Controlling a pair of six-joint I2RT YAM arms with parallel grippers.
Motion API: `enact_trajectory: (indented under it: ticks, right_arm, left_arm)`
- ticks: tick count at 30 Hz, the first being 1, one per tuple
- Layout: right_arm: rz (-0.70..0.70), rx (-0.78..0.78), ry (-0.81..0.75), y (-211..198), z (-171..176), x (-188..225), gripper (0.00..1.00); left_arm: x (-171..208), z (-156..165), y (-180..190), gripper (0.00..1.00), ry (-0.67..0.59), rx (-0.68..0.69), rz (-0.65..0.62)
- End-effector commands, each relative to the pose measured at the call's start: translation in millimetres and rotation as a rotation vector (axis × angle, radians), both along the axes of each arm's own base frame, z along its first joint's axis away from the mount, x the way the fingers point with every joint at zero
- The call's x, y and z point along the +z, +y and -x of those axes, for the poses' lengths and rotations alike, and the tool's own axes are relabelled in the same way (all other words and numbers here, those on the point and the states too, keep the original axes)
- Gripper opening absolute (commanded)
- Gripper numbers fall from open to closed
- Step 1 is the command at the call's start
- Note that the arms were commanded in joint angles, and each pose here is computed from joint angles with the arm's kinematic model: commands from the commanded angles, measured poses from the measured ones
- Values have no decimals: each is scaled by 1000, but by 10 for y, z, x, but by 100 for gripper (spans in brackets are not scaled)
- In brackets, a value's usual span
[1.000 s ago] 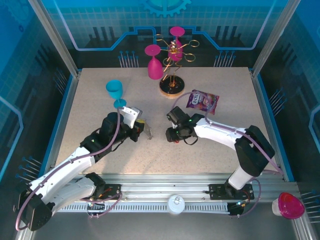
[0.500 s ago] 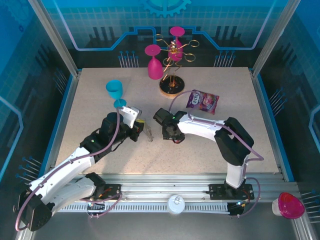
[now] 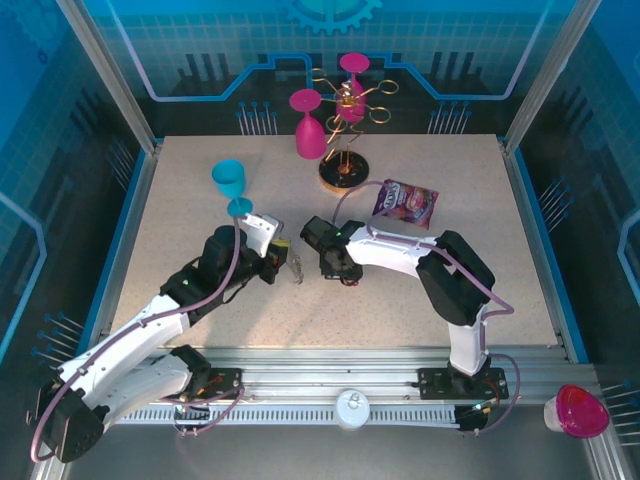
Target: Put the keys on the keyring
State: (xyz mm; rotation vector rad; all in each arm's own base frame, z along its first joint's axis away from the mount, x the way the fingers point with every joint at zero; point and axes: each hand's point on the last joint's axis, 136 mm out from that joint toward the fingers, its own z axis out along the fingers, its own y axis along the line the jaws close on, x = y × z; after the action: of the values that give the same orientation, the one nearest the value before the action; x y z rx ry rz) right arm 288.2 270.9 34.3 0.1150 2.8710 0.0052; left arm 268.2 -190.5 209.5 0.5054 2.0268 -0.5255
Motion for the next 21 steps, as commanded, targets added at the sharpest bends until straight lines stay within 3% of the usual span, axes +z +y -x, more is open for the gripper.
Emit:
enact_trajectory:
  ticks: [1, 21]
  right_arm:
    - [37, -4, 9, -10, 19, -21, 29]
    - [68, -6, 28, -51, 31, -72, 16]
  left_arm:
    - [82, -6, 16, 0, -41, -3, 9]
    - [69, 1, 5, 0, -39, -11, 8]
